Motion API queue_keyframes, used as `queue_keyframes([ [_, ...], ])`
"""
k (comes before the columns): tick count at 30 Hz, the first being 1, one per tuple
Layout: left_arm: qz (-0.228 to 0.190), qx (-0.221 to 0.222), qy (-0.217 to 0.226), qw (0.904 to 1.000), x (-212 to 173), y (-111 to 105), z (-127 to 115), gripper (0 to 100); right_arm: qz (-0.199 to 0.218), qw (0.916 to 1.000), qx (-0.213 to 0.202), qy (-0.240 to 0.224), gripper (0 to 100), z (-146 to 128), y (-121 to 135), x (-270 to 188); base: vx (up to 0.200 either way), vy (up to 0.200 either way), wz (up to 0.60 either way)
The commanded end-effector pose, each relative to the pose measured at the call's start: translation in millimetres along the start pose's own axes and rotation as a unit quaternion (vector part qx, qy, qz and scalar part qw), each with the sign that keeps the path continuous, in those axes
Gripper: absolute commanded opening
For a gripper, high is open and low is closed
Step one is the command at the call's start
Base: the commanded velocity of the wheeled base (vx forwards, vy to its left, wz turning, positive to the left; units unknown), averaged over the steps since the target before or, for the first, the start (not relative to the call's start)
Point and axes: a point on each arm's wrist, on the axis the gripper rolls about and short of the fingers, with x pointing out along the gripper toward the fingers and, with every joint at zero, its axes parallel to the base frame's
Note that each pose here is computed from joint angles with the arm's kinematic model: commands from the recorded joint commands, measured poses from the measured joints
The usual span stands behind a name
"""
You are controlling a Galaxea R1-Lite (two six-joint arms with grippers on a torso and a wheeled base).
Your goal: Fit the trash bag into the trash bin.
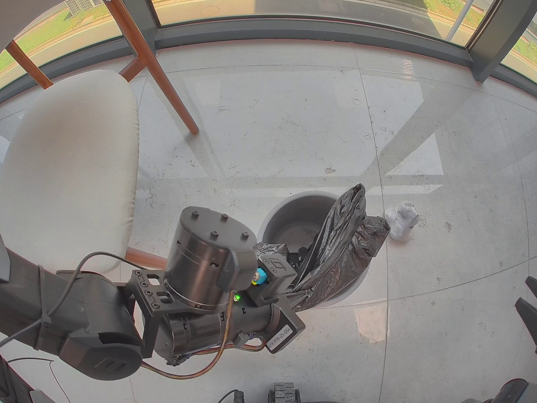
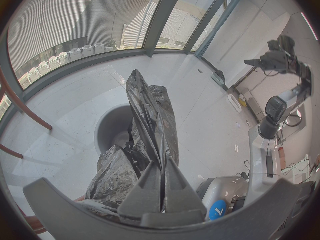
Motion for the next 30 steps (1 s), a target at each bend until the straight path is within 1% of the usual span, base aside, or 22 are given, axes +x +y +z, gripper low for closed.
queue_keyframes([
  [1, 0.017, 0.007, 0.025, 0.9995, -2.8, -2.7, -14.1, 0, 0.053, 0.9897, 0.071, 0.113, 100, 35.8, 20.0, 56.6, 0.000, 0.000, 0.00],
  [3, 0.016, 0.011, 0.030, 0.9994, -3.5, -6.6, -16.3, 0, 0.055, 0.9859, 0.079, 0.137, 100, 40.9, 25.1, 72.1, 0.000, 0.000, 0.00],
  [6, 0.024, 0.027, 0.035, 0.9987, -4.6, -14.1, -17.1, 0, 0.046, 0.9814, 0.082, 0.167, 100, 49.0, 32.2, 100.5, 0.000, 0.000, 0.00],
  [7, 0.025, 0.028, 0.036, 0.9986, -4.7, -14.5, -17.4, 0, 0.045, 0.9811, 0.082, 0.169, 100, 49.3, 32.5, 102.2, 0.000, 0.000, 0.00],
  [9, 0.044, 0.053, 0.043, 0.9967, -5.2, -18.0, -18.6, 0, 0.032, 0.9752, 0.083, 0.203, 100, 54.3, 38.0, 127.4, 0.000, 0.000, 0.00],
  [10, 0.052, 0.060, 0.046, 0.9958, -4.9, -18.2, -19.1, 0, 0.028, 0.9730, 0.084, 0.213, 100, 56.2, 39.9, 134.3, 0.000, 0.000, 0.00],
  [11, 0.052, 0.060, 0.046, 0.9958, -4.9, -18.2, -19.1, 0, 0.028, 0.9730, 0.084, 0.213, 100, 56.2, 39.9, 134.3, 0.000, 0.000, 0.00],
  [12, 0.066, 0.075, 0.047, 0.9939, -5.3, -20.2, -17.2, 0, 0.018, 0.9652, 0.086, 0.246, 100, 59.4, 45.2, 150.4, 0.000, 0.000, 0.00],
  [14, 0.066, 0.075, 0.047, 0.9939, -5.3, -20.2, -17.2, 0, 0.018, 0.9652, 0.086, 0.246, 100, 59.4, 45.2, 150.4, 0.000, 0.000, 0.00],
  [15, 0.089, 0.094, 0.044, 0.9907, -4.6, -21.0, -11.3, 0, 0.004, 0.9530, 0.092, 0.289, 100, 65.9, 53.8, 167.9, 0.000, 0.000, 0.00],
  [19, 0.122, 0.121, 0.037, 0.9844, -3.9, -19.0, -0.7, 0, -0.014, 0.9385, 0.100, 0.330, 100, 78.0, 65.0, 183.2, 0.000, 0.000, 0.00],
  [21, 0.134, 0.129, 0.034, 0.9820, -3.2, -17.9, 3.9, 0, -0.028, 0.9284, 0.108, 0.355, 100, 82.5, 68.7, 189.0, 0.000, 0.000, 0.00],
  [22, 0.137, 0.131, 0.031, 0.9813, -3.3, -17.9, 6.0, 0, -0.032, 0.9249, 0.109, 0.363, 100, 83.5, 69.8, 191.3, 0.000, 0.000, 0.00],
  [24, 0.139, 0.147, 0.025, 0.9789, -2.6, -21.6, 9.3, 0, -0.039, 0.9141, 0.107, 0.389, 100, 81.4, 75.1, 198.3, 0.000, 0.000, 0.00],
  [27, 0.142, 0.168, 0.019, 0.9754, -2.8, -22.2, 11.1, 0, -0.046, 0.9044, 0.098, 0.413, 100, 73.0, 79.7, 206.8, 0.000, 0.000, 0.00],
  [30, 0.141, 0.178, 0.012, 0.9737, -2.9, -25.3, 12.7, 0, -0.046, 0.8988, 0.085, 0.428, 100, 63.7, 87.3, 217.5, 0.000, 0.000, 0.00],
])
